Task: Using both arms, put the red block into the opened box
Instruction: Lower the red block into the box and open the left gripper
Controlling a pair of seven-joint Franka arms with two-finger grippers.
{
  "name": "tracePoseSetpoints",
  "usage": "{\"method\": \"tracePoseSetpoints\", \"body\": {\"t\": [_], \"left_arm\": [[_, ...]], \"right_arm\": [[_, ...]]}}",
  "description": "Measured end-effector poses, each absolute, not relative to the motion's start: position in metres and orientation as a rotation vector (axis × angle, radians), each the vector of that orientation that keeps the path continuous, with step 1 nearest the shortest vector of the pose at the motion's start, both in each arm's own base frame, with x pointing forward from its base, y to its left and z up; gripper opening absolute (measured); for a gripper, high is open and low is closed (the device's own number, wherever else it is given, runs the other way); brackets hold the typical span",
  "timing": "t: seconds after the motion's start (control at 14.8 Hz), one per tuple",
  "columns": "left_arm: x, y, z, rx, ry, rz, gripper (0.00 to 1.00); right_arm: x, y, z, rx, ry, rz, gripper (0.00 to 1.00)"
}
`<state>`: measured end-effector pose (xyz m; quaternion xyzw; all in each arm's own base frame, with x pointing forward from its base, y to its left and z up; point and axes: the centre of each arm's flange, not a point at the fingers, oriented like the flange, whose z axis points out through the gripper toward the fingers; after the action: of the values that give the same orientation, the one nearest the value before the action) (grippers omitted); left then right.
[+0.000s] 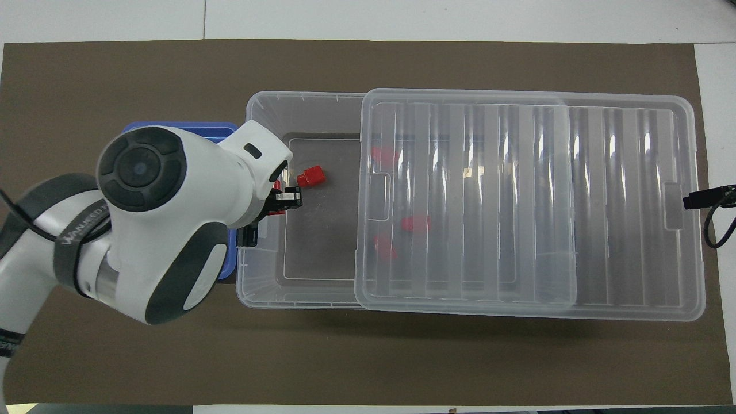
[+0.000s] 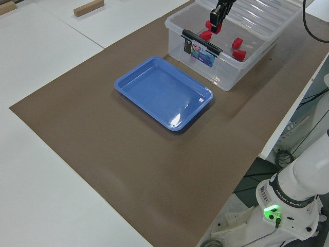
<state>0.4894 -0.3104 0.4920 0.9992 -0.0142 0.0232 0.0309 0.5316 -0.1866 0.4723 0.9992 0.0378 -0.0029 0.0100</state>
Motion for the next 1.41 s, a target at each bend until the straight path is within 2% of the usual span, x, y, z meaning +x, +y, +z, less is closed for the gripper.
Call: {"method": "tracePoseSetpoints", "body": {"t": [0.34, 0.67, 1.08, 1.15, 1.41], "left_arm": [[0.492, -0.333, 0.424, 3.072, -0.037, 0.046, 0.34], [0.468, -0.348, 0.381, 3.079, -0.039, 0.021, 0.34], [0.449, -0.352, 0.333, 3.078, -0.009, 0.014, 0.34], [0.449, -0.353, 0.332, 3.077, -0.003, 0.013, 0.4], [0.451, -0.353, 0.336, 3.072, 0.009, 0.024, 0.8]], "right_arm": [[0.552, -0.135, 0.518, 3.119, 0.162, -0.021, 1.0], [0.562, -0.068, 0.559, 3.122, 0.121, -0.052, 1.0], [0.559, -0.06, 0.571, 3.126, 0.102, -0.106, 1.0], [0.558, -0.061, 0.572, 3.127, 0.09, -0.116, 1.0], [0.559, -0.055, 0.577, 3.131, 0.015, -0.109, 1.0]]}}
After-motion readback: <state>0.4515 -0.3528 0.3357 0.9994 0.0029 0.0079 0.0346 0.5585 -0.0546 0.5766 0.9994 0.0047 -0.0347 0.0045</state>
